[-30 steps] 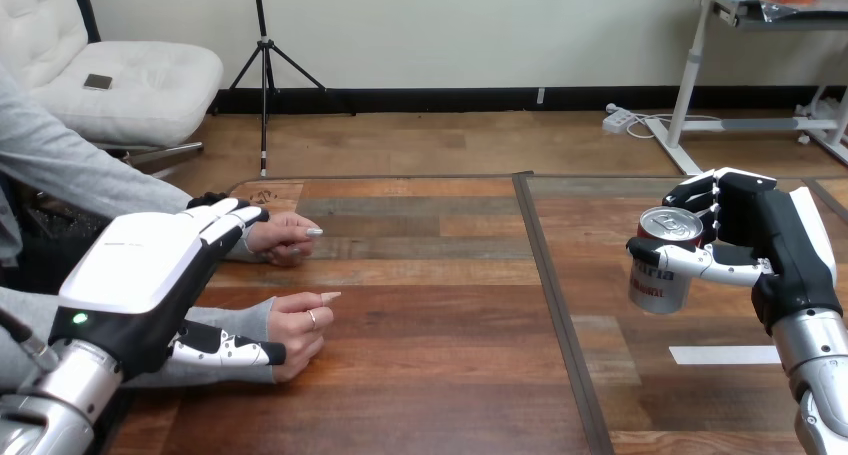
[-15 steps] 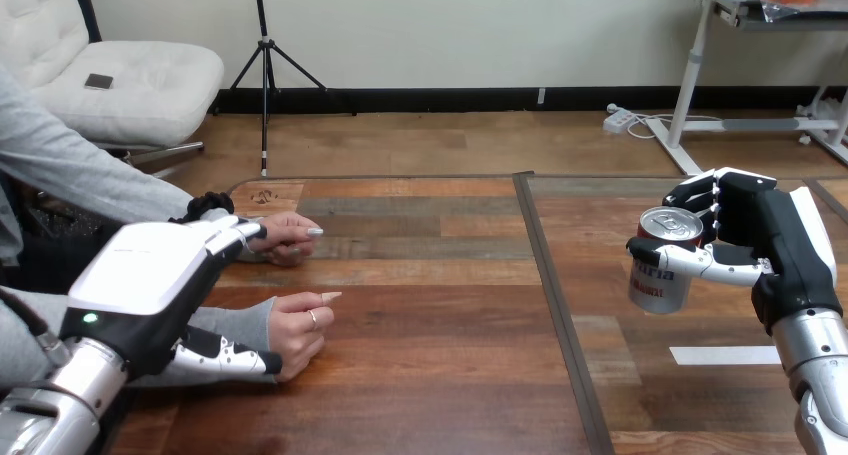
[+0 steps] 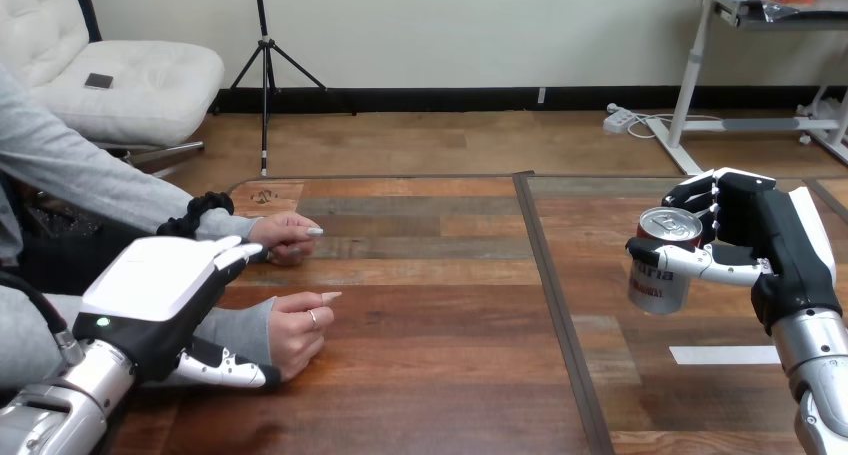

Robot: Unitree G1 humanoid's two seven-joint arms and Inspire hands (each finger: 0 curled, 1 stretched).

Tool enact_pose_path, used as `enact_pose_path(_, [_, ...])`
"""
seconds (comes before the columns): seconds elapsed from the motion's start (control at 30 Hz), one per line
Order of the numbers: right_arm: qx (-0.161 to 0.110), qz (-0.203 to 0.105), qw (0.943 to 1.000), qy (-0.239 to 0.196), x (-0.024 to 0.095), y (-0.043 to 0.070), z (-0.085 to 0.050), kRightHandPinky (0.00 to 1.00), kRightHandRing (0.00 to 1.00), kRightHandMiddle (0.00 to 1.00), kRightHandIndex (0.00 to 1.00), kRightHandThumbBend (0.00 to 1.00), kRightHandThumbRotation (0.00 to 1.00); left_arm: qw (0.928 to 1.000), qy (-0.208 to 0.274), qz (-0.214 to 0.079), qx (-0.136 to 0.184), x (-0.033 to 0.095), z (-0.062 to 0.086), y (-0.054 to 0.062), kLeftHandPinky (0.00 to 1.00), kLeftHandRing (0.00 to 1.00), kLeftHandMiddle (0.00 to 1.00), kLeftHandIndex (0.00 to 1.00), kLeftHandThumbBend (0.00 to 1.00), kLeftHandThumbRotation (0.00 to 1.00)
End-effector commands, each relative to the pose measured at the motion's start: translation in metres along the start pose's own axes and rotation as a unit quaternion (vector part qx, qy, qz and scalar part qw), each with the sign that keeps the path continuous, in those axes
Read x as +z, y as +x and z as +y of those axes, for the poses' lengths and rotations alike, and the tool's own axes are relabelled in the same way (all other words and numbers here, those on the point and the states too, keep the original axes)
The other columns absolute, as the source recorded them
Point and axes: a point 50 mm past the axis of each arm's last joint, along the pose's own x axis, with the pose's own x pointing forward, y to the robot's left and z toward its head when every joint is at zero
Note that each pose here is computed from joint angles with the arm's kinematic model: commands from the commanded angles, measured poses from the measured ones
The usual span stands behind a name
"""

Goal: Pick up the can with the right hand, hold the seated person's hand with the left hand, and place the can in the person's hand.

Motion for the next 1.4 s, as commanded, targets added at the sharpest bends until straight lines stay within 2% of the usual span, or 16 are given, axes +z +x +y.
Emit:
enact_pose_path(0.0, [-0.011,-0.069,0.9975,0.008,0.029,0.021,-0.003,0.26,0.3,0.39,0.4,0.86,0.0,0.9995,0.022,0.001,0.023,-0.005,0.019,0.012,0.78,0.88,0.92,0.88,1.0,0.5])
enact_pose_path(0.33, [-0.018,-0.063,0.9977,0.017,0.028,0.021,-0.005,0.25,0.29,0.4,0.4,0.86,0.0,0.9993,0.034,0.014,-0.002,-0.01,0.014,0.015,0.79,0.89,0.92,0.89,1.0,0.53])
enact_pose_path(0.67, [-0.02,-0.07,0.9973,-0.002,0.029,0.02,-0.006,0.24,0.28,0.39,0.4,0.87,0.0,0.9982,0.05,0.027,-0.019,-0.015,0.009,0.018,0.79,0.89,0.92,0.89,1.0,0.55])
enact_pose_path(0.93, [-0.017,-0.066,0.9976,0.017,0.028,0.02,-0.005,0.25,0.28,0.39,0.4,0.87,0.0,0.9974,0.058,0.034,-0.026,-0.02,0.005,0.02,0.78,0.88,0.91,0.88,1.0,0.52])
enact_pose_path(1.37, [-0.014,-0.07,0.9973,0.019,0.028,0.019,-0.005,0.26,0.29,0.39,0.4,0.88,0.0,0.9956,0.067,0.049,-0.042,-0.028,0.001,0.021,0.8,0.89,0.92,0.88,1.0,0.49])
